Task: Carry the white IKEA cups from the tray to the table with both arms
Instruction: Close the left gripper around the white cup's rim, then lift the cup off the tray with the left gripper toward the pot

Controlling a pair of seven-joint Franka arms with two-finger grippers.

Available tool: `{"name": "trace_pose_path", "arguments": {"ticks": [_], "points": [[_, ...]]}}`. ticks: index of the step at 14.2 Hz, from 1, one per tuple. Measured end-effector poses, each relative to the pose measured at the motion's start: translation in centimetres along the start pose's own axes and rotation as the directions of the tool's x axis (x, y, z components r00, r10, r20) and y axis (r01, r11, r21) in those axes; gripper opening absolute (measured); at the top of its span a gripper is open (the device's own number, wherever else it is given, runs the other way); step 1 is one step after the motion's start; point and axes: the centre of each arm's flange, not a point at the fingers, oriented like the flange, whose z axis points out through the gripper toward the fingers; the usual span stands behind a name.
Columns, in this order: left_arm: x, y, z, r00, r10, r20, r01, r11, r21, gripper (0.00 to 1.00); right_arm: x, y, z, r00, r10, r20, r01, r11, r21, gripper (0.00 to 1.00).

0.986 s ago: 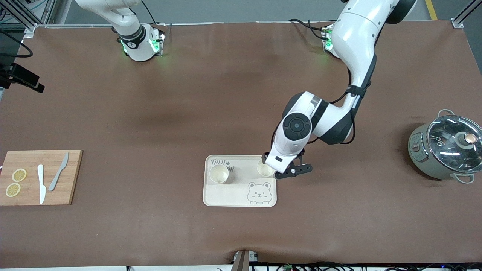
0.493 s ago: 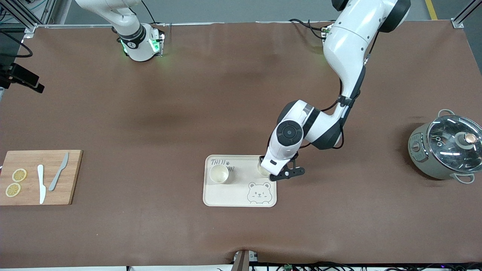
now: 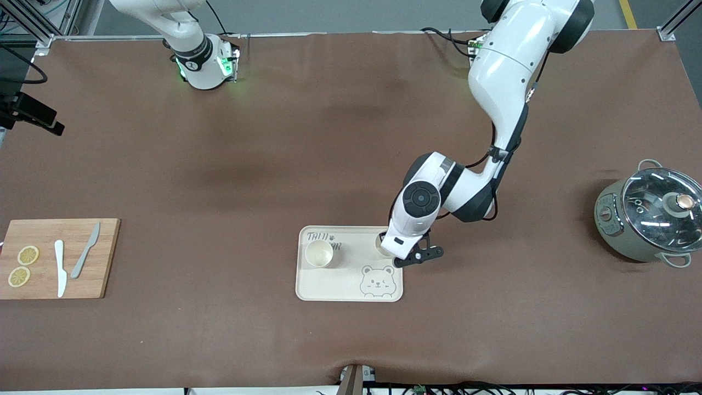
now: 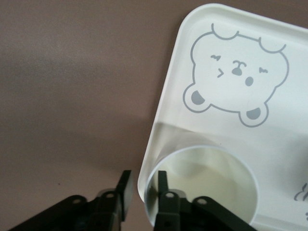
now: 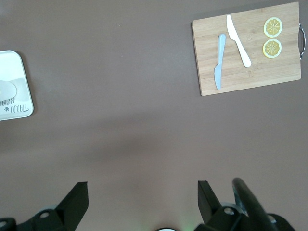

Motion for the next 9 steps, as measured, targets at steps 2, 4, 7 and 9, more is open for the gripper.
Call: {"name": "trace_pose_path", "arguments": {"ticks": [2, 4, 7, 9], "points": [[0.2, 0.2, -0.5, 1.000, 0.000, -0.009, 0.000, 1.000, -0.010, 0.04, 0.0, 0.0, 0.0, 1.000, 0.000, 0.000, 0.000, 1.000, 0.000, 1.00], [0.5, 0.1, -0.8, 1.000, -0.004, -0.017, 0.004, 1.000, -0.013, 0.04, 0.0, 0.0, 0.0, 1.000, 0.000, 0.000, 0.000, 1.000, 0.000, 1.00], [1.5, -0.2, -2.4, 0.999, -0.015, -0.042, 0.014, 1.000, -0.026, 0.04, 0.0, 0.0, 0.0, 1.000, 0.001, 0.000, -0.001, 1.000, 0.000, 1.00], [2.3, -0.5, -4.6, 0.997, -0.026, -0.067, 0.023, 0.999, -0.044, 0.04, 0.0, 0.1, 0.0, 1.000, 0.001, 0.000, -0.001, 1.000, 0.000, 1.00]]}}
